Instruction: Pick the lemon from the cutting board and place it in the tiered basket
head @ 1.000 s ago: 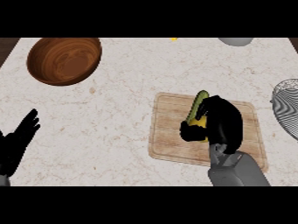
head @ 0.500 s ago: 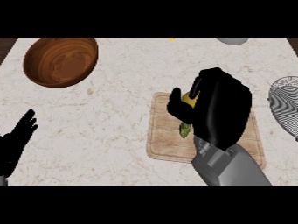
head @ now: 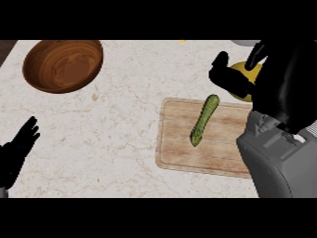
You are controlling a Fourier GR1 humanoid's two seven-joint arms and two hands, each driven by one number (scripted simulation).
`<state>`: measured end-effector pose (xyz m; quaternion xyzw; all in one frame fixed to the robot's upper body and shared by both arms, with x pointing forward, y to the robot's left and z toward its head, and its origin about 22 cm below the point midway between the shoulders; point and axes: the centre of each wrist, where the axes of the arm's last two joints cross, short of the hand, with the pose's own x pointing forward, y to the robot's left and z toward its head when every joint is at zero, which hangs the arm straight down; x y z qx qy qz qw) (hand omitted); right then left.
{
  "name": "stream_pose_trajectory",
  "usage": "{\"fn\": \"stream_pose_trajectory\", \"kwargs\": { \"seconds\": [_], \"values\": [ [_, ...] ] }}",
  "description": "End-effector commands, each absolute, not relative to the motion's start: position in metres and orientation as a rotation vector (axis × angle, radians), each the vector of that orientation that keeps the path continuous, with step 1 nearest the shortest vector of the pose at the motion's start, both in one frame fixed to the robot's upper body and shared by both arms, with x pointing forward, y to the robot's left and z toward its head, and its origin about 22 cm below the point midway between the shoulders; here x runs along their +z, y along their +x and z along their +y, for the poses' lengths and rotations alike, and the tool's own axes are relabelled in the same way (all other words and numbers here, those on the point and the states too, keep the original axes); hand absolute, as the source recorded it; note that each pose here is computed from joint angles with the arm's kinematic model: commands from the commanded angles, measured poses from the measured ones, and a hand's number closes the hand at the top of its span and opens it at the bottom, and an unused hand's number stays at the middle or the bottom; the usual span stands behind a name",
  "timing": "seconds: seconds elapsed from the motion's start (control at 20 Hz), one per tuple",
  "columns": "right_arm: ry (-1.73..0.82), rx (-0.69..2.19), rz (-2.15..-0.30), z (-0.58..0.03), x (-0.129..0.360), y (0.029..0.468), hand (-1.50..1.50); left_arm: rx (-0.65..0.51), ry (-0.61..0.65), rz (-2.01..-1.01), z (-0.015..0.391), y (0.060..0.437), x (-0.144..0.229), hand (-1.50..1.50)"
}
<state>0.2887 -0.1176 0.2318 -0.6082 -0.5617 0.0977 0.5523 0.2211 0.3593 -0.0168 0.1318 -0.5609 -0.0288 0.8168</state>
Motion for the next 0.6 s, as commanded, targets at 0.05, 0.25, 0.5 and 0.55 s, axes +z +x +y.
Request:
{"fn": "stream_pose_trajectory", "kwargs": {
  "seconds": [0.05, 0.25, 0.5, 0.55],
  "values": [
    [-1.464, 0.147, -1.25, -0.154, 0.24, 0.316, 1.5, -0.056, 0.28, -1.201, 0.349, 0.232, -0.02, 0.0],
    [-1.523, 0.132, -1.222, -0.208, 0.237, 0.338, 1.5, -0.066, 0.282, -1.201, 0.366, 0.219, -0.008, 0.0],
    [-1.35, -0.023, -1.395, -0.223, 0.25, 0.351, 1.5, -0.072, 0.285, -1.217, 0.358, 0.224, -0.013, 0.0],
    [-1.373, -0.043, -1.404, -0.253, 0.263, 0.353, 1.5, -0.062, 0.275, -1.215, 0.365, 0.218, -0.016, 0.0]
  ]
}}
